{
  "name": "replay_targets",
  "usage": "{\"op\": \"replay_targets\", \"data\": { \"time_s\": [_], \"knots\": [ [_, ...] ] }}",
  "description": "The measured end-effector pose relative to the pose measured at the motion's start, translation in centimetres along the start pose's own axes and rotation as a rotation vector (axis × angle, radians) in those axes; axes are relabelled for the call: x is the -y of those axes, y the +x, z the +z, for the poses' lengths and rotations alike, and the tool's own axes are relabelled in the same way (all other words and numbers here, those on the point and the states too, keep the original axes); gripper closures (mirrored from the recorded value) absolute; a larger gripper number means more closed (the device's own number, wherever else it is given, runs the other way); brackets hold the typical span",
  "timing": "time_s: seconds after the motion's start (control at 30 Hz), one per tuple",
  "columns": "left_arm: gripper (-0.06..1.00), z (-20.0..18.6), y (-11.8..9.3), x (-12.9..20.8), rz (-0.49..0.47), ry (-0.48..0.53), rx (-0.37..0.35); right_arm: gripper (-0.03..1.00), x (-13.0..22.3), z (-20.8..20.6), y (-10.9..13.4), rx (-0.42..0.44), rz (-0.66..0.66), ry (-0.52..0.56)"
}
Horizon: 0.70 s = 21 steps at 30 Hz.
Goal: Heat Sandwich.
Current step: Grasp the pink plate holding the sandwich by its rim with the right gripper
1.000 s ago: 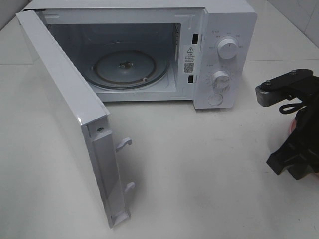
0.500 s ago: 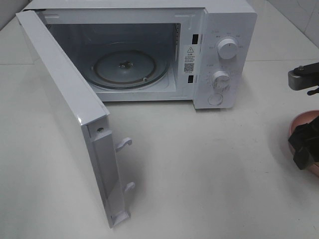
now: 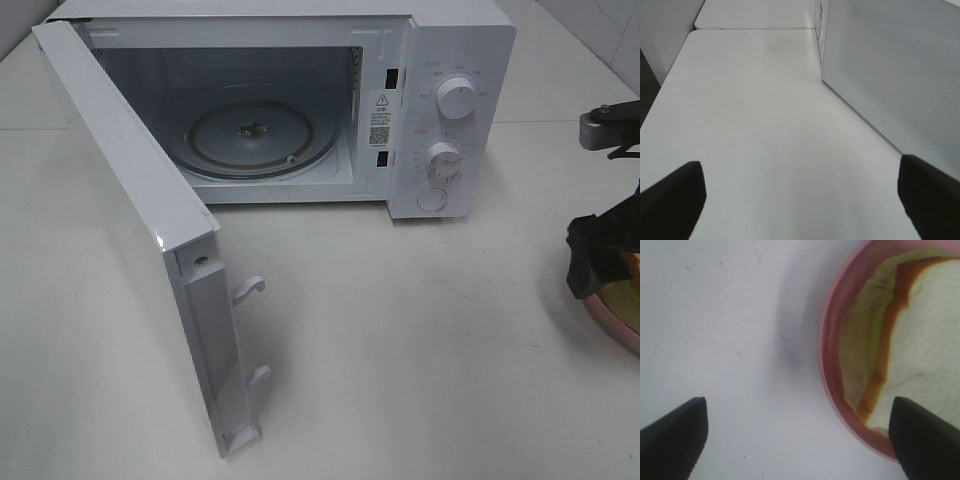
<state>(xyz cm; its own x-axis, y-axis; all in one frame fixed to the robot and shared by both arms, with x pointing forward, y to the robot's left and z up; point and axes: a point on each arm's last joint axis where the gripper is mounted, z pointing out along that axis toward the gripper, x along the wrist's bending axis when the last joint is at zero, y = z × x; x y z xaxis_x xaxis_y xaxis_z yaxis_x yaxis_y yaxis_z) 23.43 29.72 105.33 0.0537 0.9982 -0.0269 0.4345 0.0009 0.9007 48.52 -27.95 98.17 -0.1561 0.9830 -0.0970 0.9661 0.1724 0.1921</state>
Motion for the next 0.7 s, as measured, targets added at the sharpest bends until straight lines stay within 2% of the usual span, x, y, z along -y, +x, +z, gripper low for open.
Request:
{"op": "replay_targets", "data": {
  "time_s": [0.37,0.7],
  "knots": [
    [-0.03,0.0,0.0,0.0,0.0,0.0,0.0,0.06,-3.7,4.2,-0.1,0.017,-0.026,0.097],
    [-0.03,0.0,0.0,0.0,0.0,0.0,0.0,0.08,-4.5,7.5,-0.2,0.055,-0.025,0.128]
  ]
}}
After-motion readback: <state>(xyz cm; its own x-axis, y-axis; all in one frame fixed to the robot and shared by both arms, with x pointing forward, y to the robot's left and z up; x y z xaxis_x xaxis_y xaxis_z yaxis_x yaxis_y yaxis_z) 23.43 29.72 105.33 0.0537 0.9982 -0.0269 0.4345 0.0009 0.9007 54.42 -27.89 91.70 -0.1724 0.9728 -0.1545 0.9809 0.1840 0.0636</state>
